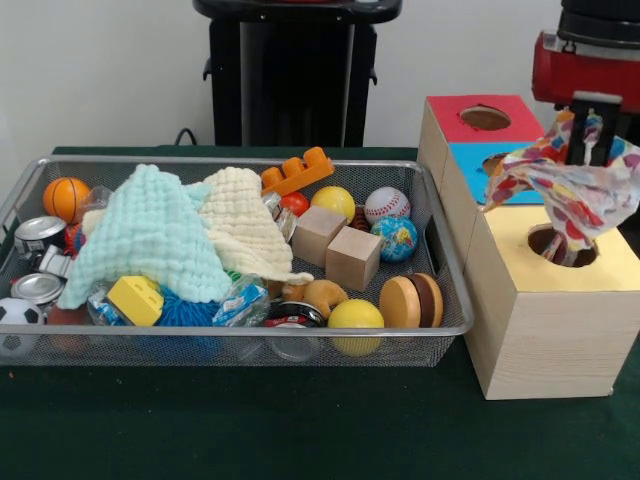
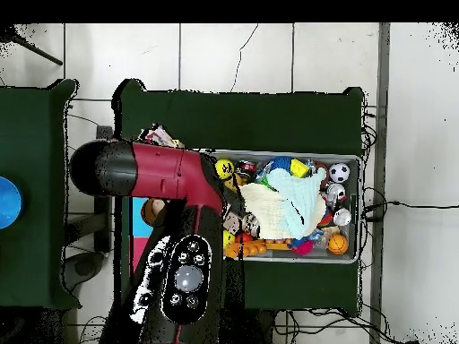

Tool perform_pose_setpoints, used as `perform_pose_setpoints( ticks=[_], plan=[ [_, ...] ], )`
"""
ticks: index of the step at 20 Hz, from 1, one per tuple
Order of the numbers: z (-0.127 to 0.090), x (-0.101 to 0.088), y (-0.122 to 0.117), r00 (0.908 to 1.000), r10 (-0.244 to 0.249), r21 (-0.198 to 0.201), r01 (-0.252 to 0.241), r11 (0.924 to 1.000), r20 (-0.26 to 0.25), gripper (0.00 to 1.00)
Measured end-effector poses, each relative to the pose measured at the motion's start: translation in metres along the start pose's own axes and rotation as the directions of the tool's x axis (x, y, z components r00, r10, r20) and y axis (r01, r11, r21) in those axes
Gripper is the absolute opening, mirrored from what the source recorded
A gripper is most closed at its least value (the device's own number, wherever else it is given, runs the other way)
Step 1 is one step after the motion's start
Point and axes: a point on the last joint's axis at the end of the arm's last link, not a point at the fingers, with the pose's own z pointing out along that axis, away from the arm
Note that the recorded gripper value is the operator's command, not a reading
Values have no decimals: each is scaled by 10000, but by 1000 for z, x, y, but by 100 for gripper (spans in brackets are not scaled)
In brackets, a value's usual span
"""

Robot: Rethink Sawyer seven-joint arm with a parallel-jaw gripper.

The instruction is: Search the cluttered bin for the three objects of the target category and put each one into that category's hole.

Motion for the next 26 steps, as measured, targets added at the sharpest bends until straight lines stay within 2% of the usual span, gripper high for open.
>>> perform_pose_setpoints(
  ticks=[2,6,10,14,16,23,24,26],
  plan=[
    [6,0,1,10000,65,-36,-65,10000,-3,0],
    [30,2,5,9995,228,-96,-226,9997,224,0],
    [51,10,10,9988,261,-14,-261,9997,405,0],
    [74,27,15,9991,334,242,-340,9991,277,0],
    [86,37,17,9982,573,399,-578,9975,146,0],
    [89,43,18,9900,1404,505,-1410,9887,155,0],
    [87,43,16,9853,1701,519,-1707,9840,170,0],
    [86,44,15,9824,1861,508,-1867,9811,149,0]
  ],
)
